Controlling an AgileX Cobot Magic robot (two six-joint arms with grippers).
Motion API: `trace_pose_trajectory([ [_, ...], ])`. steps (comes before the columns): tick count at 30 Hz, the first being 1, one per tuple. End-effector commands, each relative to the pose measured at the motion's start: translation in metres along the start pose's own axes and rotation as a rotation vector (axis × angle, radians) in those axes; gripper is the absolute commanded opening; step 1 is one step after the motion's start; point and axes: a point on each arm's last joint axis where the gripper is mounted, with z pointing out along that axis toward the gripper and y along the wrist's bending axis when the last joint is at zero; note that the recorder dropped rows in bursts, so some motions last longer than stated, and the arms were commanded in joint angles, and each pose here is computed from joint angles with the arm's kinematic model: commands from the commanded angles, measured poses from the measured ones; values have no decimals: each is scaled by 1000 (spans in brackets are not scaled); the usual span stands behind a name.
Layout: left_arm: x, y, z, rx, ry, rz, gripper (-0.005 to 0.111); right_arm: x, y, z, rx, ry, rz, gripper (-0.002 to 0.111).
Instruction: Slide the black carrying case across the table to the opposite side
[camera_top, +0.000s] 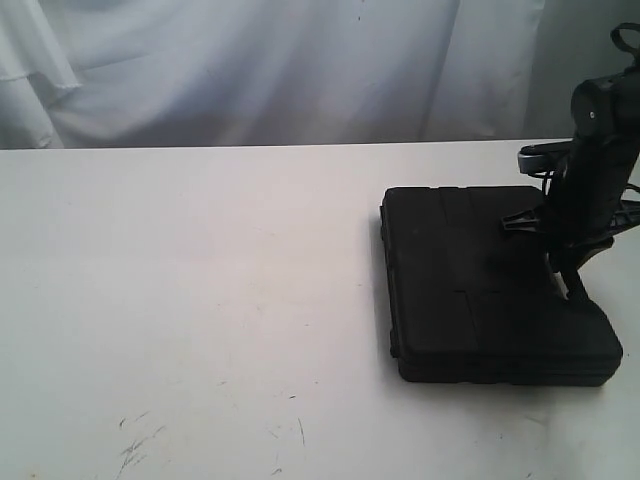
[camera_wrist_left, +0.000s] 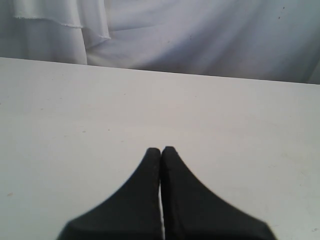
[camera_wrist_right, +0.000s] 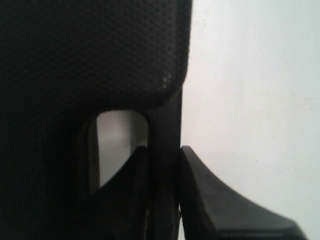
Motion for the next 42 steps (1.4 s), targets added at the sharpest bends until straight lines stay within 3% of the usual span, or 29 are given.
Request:
trace_pose_trajectory([
  [1,1,0,0,-2,-8,-3,0,-1,-7,-3,20,-19,-28,12],
  [5,1,0,0,-2,-8,-3,0,-3,-8,-14,17,-64,-28,37],
  [10,1,0,0,-2,-8,-3,0,3,-13,-66,-30,-152,25,41],
  [13,1,0,0,-2,-8,-3,0,13,-14,-113,-109,-237,87,33],
  [17,1,0,0,-2,-8,-3,0,44,-13,-179,-207,-348,106,0],
  [22,1,0,0,-2,-8,-3,0,96,-5,-239,-302,-570,80,0],
  [27,1,0,0,-2,-8,-3,0,146,-6,-268,-336,-735,62,0],
  [34,1,0,0,-2,-8,-3,0,203,-11,-277,-368,-947,66,0],
  [42,1,0,0,-2,-8,-3,0,247,-18,-277,-380,-1016,76,0],
])
